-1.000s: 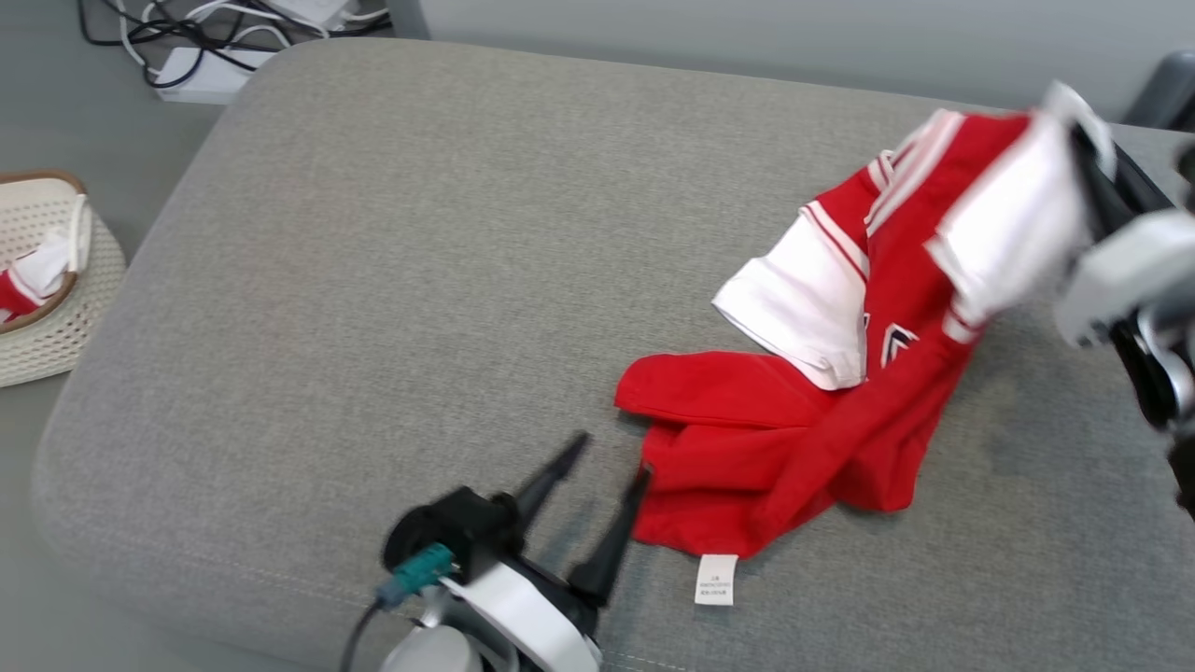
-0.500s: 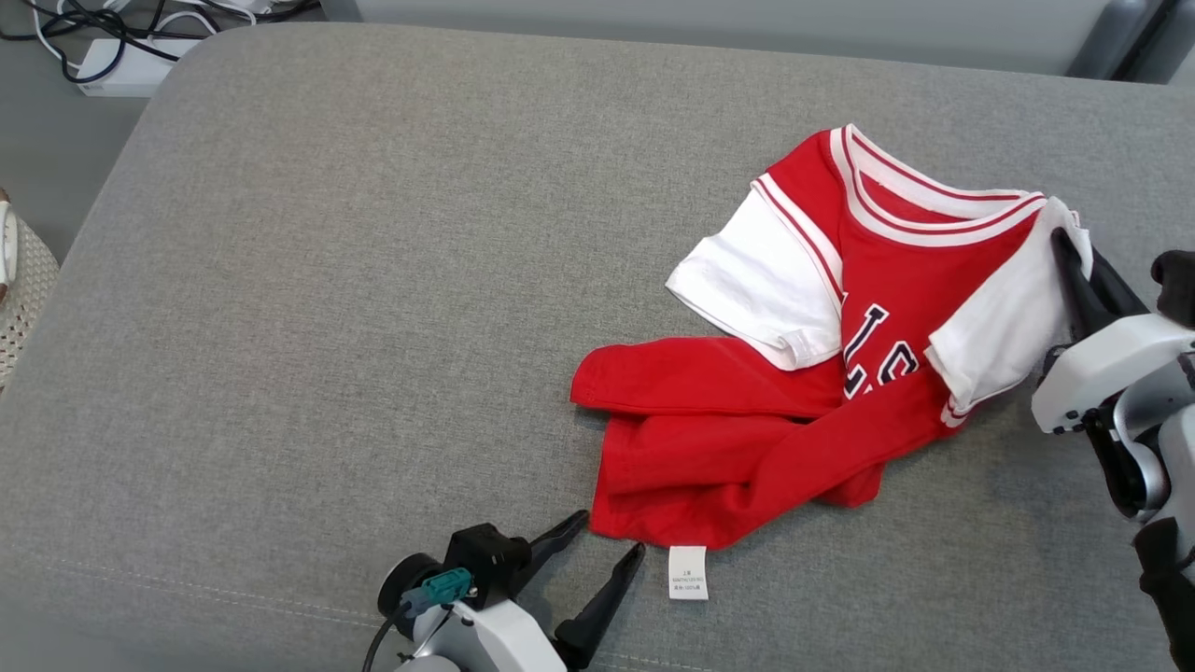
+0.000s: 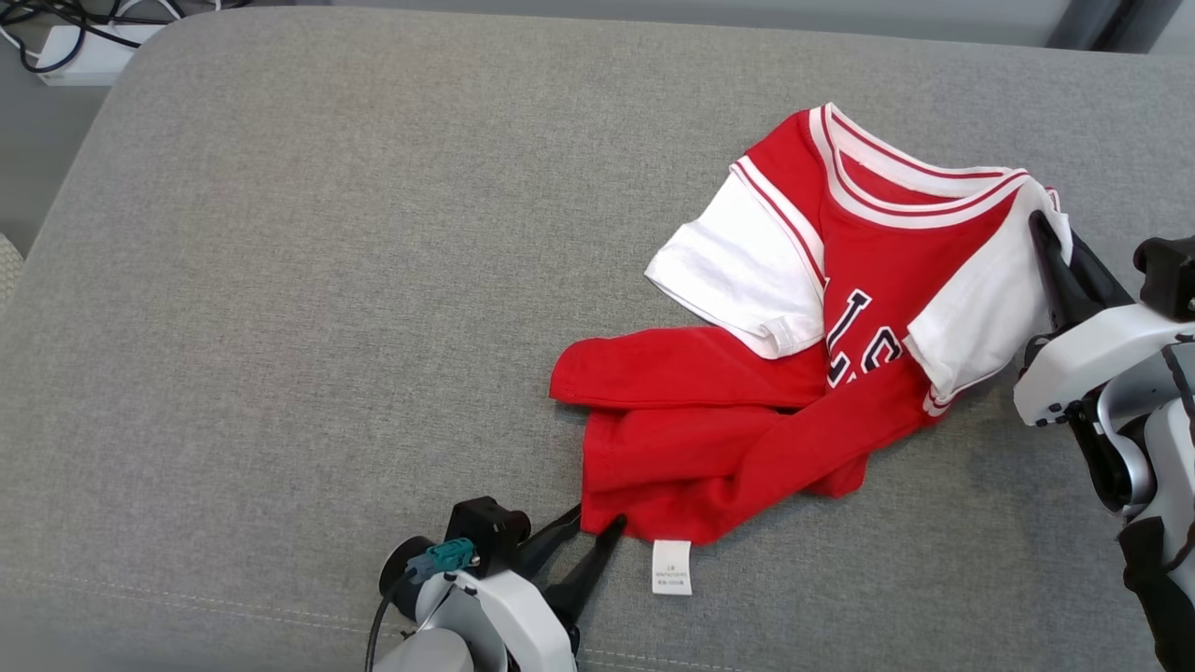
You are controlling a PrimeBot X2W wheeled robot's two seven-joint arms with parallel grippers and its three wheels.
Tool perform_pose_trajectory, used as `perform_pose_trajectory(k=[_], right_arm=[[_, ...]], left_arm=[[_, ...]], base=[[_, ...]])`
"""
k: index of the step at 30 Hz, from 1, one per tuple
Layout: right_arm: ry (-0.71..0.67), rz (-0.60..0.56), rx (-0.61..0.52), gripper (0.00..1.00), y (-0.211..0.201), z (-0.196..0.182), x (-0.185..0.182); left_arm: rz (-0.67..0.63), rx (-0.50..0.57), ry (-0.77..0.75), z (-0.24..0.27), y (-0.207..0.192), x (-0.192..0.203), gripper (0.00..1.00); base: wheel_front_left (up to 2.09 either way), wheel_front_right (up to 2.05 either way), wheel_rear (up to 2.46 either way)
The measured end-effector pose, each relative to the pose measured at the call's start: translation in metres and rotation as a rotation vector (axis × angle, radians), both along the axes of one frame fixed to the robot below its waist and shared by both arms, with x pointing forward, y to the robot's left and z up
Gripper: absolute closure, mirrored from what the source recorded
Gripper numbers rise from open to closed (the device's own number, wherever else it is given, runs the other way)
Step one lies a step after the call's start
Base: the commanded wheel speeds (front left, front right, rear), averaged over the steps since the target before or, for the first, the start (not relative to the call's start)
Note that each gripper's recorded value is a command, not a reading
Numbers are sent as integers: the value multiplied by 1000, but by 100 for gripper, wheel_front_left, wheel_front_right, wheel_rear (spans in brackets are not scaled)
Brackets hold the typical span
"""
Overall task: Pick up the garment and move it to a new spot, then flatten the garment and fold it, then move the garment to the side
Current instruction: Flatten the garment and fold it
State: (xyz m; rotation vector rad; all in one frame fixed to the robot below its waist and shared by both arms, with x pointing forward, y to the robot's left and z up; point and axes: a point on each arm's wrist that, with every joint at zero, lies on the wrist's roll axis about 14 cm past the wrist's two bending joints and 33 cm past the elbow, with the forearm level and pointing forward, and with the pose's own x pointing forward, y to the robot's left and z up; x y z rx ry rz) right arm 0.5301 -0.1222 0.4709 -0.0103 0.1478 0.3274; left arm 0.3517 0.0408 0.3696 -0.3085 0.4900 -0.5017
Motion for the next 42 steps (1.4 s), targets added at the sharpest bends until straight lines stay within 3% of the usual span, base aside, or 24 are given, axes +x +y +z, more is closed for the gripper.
perform_pose_trajectory(k=[1, 2, 3, 10, 14, 18, 21, 29, 30, 31, 32, 33, 42], right_arm=[[4, -6, 1, 100, -2, -1, -1], [9, -11, 0, 100, -4, -3, -1], [12, -14, -1, 100, -5, -4, -1], [5, -25, 5, 100, -9, 0, -2], [17, -25, 33, 100, -4, -4, -9], [14, -12, 82, 100, 10, -3, -14], [26, 2, 119, 100, 23, -6, -21], [206, -30, 172, 100, 25, -64, -70], [222, -37, 179, 89, 23, -68, -76], [233, -41, 179, 58, 21, -72, -80], [240, -46, 179, 16, 19, -74, -83], [242, -55, 185, 0, 16, -75, -85], [166, -70, 132, 0, -19, -48, -91]], left_arm=[[-2, 4, 0, -1, 0, 1, 67], [-3, 4, 2, -1, 0, 2, 96], [-3, 2, 3, -1, 0, 3, 100], [36, -4, -6, 3, 14, 11, 100], [111, 85, -113, 27, 73, 43, 100], [182, 240, -285, 79, 149, 81, 100], [203, 318, -353, 107, 181, 92, 100], [233, 251, -253, 80, 173, 70, 100], [238, 243, -234, 73, 171, 64, 100], [246, 228, -215, 68, 169, 59, 100], [249, 219, -208, 65, 167, 56, 100], [255, 214, -208, 64, 167, 54, 100], [300, 205, -242, 77, 175, 48, 100]], base=[[0, 0, 0], [0, 0, 0], [0, 0, 0], [0, 0, 0], [0, 0, 0], [0, 0, 0], [0, 0, 0], [0, 0, 0], [0, 0, 0], [0, 0, 0], [0, 0, 0], [0, 0, 0], [0, 0, 0]])
